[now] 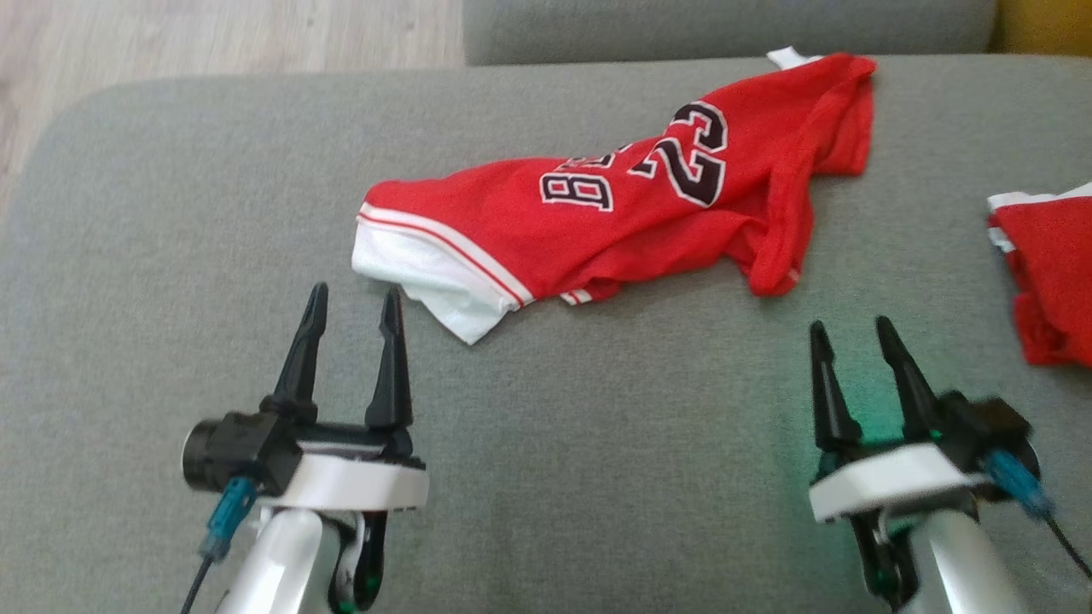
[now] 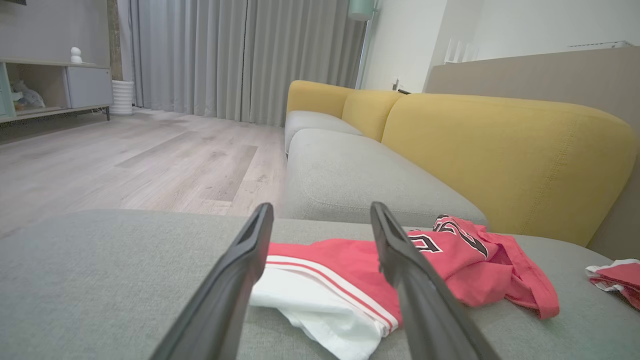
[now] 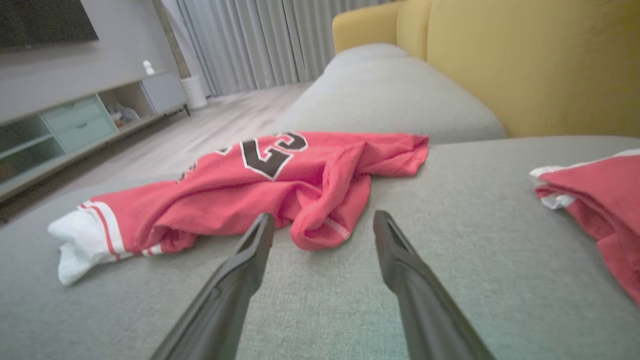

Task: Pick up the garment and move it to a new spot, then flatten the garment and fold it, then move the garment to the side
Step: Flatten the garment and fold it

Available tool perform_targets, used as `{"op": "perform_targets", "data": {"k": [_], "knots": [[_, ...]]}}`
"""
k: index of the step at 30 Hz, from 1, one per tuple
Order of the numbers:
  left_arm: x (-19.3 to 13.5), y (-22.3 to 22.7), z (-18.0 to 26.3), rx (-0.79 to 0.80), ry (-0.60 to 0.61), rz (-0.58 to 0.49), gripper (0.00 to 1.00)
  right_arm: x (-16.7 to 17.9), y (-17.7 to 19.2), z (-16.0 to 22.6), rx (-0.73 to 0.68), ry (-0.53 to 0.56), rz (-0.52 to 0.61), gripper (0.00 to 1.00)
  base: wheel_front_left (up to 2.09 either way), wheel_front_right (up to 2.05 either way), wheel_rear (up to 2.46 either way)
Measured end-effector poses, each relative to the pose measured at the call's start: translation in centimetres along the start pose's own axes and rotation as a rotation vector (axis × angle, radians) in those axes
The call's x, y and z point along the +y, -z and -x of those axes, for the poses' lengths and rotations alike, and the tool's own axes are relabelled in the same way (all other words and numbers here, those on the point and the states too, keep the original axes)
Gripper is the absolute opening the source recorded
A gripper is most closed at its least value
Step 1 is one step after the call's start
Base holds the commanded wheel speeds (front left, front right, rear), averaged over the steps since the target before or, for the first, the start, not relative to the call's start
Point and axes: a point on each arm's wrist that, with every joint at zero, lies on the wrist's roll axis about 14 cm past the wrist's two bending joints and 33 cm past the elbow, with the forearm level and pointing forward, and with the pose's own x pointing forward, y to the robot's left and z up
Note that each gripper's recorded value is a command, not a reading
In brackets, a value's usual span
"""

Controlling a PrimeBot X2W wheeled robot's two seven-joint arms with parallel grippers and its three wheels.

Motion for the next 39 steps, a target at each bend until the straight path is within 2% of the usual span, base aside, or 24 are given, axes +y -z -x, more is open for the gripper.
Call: {"op": "perform_targets", "data": {"k": [7, 13, 22, 23, 24, 34, 39], "knots": [[1.0, 0.9, -0.5, 0.022, -0.021, 0.002, 1.00, 0.9, 2.9, -3.9, 0.151, -0.054, 0.090, 1.00, 0.00, 0.00, 0.00], [2.3, 1.2, -0.4, 0.031, -0.056, -0.003, 1.00, 0.7, 5.6, -5.7, 0.273, -0.067, 0.161, 1.00, 0.00, 0.00, 0.00], [3.2, 1.5, -0.7, 0.035, -0.076, -0.007, 1.00, -0.3, 6.5, -7.7, 0.306, -0.045, 0.186, 1.00, 0.00, 0.00, 0.00], [3.2, 1.6, -0.8, 0.036, -0.077, -0.006, 1.00, -0.4, 6.5, -7.8, 0.305, -0.043, 0.187, 0.70, 0.00, 0.00, 0.00], [3.2, 1.7, -0.9, 0.037, -0.078, -0.005, 1.00, -0.5, 6.5, -8.0, 0.302, -0.040, 0.184, 0.00, 0.00, 0.00, 0.00], [2.8, 0.7, -1.1, 0.010, -0.061, -0.012, 1.00, -0.9, 3.6, -7.9, 0.198, -0.019, 0.141, 0.00, 0.00, 0.00, 0.00], [1.4, -0.2, -0.9, -0.014, -0.027, -0.004, 1.00, -1.0, 1.5, -5.6, 0.118, -0.003, 0.105, 0.00, 0.00, 0.00, 0.00]]}}
